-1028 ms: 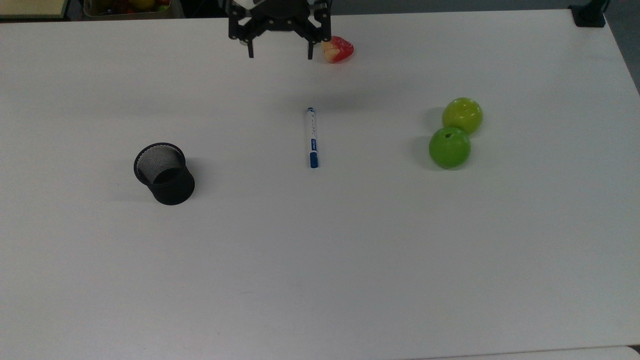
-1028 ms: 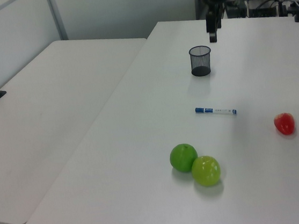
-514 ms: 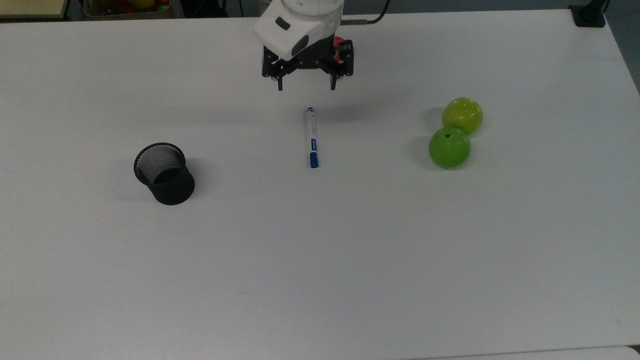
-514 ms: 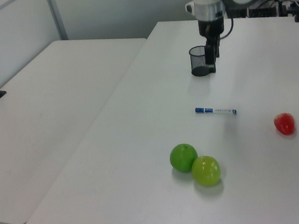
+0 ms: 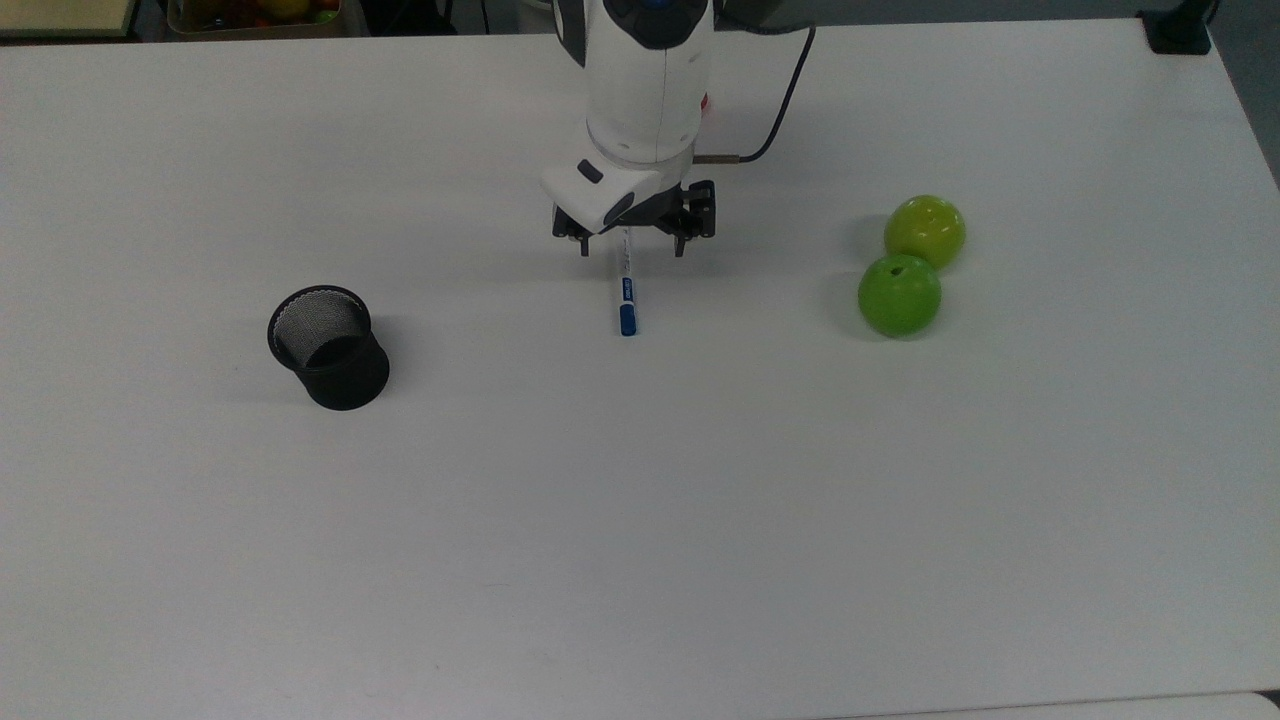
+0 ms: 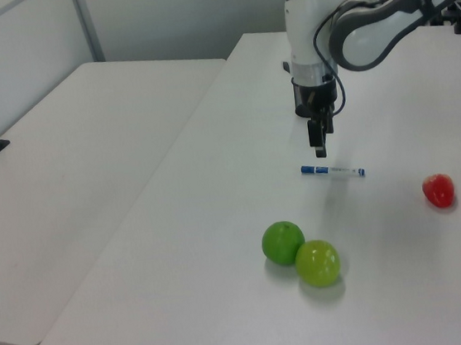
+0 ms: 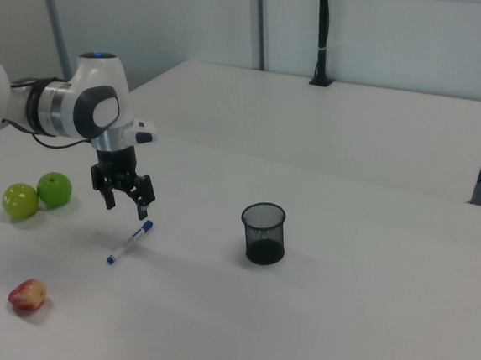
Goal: Place marker
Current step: 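Close the gripper on the marker near its blue cap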
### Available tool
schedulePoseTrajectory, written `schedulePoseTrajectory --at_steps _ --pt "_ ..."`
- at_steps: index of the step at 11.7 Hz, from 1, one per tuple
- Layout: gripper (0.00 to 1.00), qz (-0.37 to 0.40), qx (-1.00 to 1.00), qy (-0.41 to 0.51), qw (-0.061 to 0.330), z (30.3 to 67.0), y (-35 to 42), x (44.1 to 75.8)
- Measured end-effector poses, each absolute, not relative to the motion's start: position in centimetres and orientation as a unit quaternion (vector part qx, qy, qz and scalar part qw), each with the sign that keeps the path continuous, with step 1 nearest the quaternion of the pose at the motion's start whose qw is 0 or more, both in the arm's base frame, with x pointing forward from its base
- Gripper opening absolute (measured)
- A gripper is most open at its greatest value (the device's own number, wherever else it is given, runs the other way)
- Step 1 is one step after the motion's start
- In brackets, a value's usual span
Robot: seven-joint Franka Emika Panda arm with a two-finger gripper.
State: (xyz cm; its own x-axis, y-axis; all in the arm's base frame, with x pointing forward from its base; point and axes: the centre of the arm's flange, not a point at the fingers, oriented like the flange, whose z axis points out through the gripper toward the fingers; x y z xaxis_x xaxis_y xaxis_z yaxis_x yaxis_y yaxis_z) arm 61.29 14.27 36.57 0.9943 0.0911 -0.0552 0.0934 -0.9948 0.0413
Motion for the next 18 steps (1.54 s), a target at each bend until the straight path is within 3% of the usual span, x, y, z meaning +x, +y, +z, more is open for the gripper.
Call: schedulePoseTrajectory --at_steps 8,11,12,14,16,17,18 --pt "1.00 -0.021 0.999 0.044 0.020 31.3 13.5 62.8" --pt "0.95 -0.020 0.999 0.037 0.019 30.4 12.6 63.2" --pt "0.90 -0.020 0.999 0.036 0.019 30.3 12.5 63.2" --pt "0.56 -0.020 0.999 0.036 0.019 30.3 12.5 63.2" --pt "0.46 -0.019 0.999 0.036 0.019 30.4 12.5 63.3" --pt "0.30 -0.018 0.999 0.036 0.019 30.5 12.5 63.4" --pt "0.27 -0.018 0.999 0.036 0.019 30.5 12.5 63.4"
